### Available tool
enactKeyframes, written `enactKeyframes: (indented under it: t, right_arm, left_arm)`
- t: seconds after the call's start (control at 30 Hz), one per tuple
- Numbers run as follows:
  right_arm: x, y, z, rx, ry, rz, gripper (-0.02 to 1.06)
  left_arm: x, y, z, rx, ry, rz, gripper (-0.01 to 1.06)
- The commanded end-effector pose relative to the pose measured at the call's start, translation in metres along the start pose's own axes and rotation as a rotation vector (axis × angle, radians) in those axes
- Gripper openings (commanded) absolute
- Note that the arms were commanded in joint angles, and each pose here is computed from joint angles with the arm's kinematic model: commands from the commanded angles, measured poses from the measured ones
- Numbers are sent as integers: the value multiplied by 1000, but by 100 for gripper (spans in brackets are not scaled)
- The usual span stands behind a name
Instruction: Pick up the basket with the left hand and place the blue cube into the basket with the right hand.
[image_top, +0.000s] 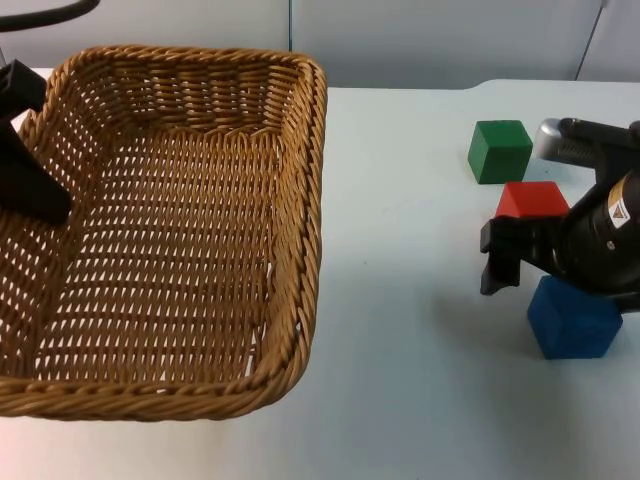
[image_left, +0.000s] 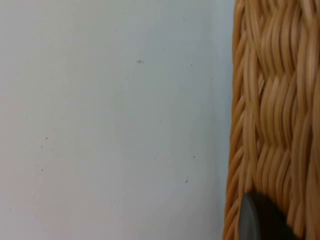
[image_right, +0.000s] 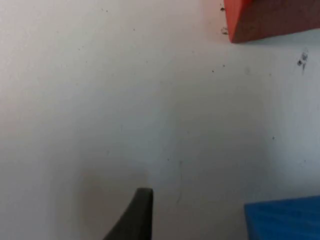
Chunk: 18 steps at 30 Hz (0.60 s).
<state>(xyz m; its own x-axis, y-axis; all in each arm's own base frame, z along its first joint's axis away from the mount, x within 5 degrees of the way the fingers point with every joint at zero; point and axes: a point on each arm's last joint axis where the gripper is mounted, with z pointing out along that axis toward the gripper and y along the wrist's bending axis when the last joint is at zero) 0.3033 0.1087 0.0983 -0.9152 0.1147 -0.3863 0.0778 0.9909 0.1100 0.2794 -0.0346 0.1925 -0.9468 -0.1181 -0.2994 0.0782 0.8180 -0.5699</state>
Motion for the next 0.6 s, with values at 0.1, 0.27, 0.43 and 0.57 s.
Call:
enactKeyframes:
  t: [0.1, 0.27, 0.43, 0.57]
  right_arm:
    - [0, 0, 0, 14, 11, 9, 82]
    - [2, -2, 0, 37, 30, 23, 47]
    - [2, -2, 0, 42, 26, -4, 7]
    - [1, -1, -1, 32, 16, -5, 0]
  left_arm:
    - [1, -4, -3, 26, -2, 14, 0]
    - [1, -4, -3, 26, -2, 14, 0]
    - [1, -4, -3, 25, -4, 14, 0]
    - [1, -4, -3, 25, -4, 14, 0]
